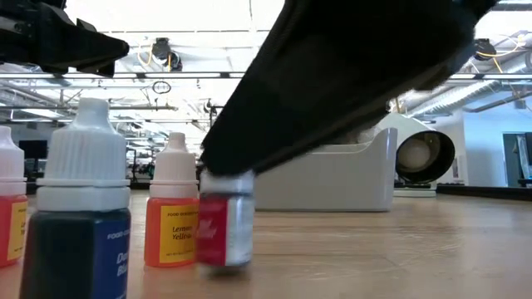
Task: Pick & Place food coloring
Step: Put the small red food coloring into the gray bin
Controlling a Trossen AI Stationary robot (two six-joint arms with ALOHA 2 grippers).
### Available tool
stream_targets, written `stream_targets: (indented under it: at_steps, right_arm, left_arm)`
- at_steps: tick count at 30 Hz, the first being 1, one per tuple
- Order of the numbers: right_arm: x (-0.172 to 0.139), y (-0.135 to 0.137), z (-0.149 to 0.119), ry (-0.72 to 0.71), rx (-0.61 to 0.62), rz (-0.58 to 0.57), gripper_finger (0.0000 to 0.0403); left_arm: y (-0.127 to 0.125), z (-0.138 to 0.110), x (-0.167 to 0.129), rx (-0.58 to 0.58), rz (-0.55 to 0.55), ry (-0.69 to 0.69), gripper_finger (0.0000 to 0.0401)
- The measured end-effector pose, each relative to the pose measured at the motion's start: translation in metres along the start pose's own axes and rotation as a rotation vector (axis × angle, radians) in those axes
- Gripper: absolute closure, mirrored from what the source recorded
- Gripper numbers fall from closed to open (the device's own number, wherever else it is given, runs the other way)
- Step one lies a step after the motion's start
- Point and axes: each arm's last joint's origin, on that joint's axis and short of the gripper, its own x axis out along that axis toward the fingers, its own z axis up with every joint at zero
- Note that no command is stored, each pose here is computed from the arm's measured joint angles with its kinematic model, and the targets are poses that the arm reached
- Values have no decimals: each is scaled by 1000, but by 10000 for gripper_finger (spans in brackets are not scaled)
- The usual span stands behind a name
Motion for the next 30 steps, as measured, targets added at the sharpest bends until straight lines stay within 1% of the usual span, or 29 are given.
stream_targets:
  at_steps: [2, 5, 8, 11, 13, 14, 16, 19, 21, 24, 30]
  right_arm:
    - [-13, 0, 8, 10, -14, 18, 361]
    - [-44, -4, 26, 9, -37, 5, 361]
    - [-80, -18, 46, -1, -62, -73, 361]
    - [-121, -40, 67, -79, -63, -268, 361]
    - [-143, -59, 73, -108, -54, -417, 361]
    - [-150, -70, 74, -111, -40, -472, 361]
    - [-154, -93, 70, -103, 4, -533, 361]
    - [-149, -126, 58, -89, 84, -552, 361]
    - [-139, -146, 46, -62, 120, -537, 361]
    - [-122, -168, 29, -70, 169, -504, 361]
    - [-102, -194, 10, -94, 203, -429, 361]
  left_arm:
    - [0, 0, 0, 0, 1, 1, 366]
    - [0, 0, 0, 1, 1, 1, 366]
    - [0, 0, 0, 1, 1, 1, 366]
    - [0, 0, 0, 10, 2, 1, 366]
    - [0, 0, 0, 20, 2, 1, 366]
    - [0, 0, 0, 23, 2, 1, 366]
    - [0, 0, 0, 25, 2, 1, 366]
    - [0, 0, 0, 26, 2, 2, 366]
    - [0, 0, 0, 27, 2, 4, 366]
    - [0, -1, 0, 30, 0, 9, 366]
    - [0, -1, 0, 30, 1, 9, 366]
